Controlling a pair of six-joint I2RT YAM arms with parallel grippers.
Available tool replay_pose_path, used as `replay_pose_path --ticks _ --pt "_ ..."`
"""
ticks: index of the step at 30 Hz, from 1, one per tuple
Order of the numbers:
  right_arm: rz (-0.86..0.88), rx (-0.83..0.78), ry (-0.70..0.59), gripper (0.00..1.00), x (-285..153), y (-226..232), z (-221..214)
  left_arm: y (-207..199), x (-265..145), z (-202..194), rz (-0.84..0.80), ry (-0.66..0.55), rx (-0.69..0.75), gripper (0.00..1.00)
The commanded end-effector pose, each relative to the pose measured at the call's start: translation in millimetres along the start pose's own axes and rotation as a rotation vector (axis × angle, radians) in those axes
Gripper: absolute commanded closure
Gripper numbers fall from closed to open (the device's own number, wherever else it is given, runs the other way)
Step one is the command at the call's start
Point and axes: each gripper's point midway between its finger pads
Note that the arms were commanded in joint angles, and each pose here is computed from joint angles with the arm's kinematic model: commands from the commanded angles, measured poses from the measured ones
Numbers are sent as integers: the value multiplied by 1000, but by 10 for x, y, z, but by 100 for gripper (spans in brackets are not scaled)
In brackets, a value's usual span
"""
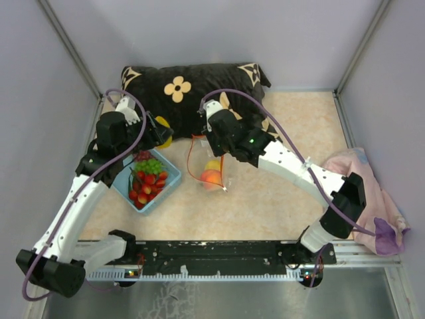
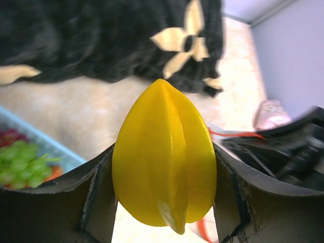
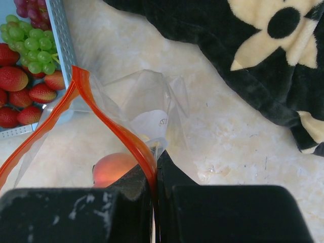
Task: Place the food in the zip-top bag and seal the zipper
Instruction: Pick up the fake fruit from the bin, then place the fake fruit in the zipper food storage bag.
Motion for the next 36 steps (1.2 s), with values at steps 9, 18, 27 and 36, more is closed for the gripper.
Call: replay_pose_path --ticks 9,18,27,36 --pt "49 95 -87 97 -54 128 331 -1198 -278 13 -434 -166 202 61" --pt "98 124 -87 97 -132 208 344 -1398 -180 -473 -530 -217 484 61" --pt "123 139 -84 97 -193 239 318 -1259 -156 -835 -649 -357 817 61" --pt "146 144 -85 97 -206 278 336 -1168 -97 -871 -630 -416 1044 50"
Point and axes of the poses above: each gripper's point midway between its finger pads, its own x axis out along the fingers, its own y axis along the line the jaws close on, z = x × y, and after that the axes turned 4 degrees about x, right-handed
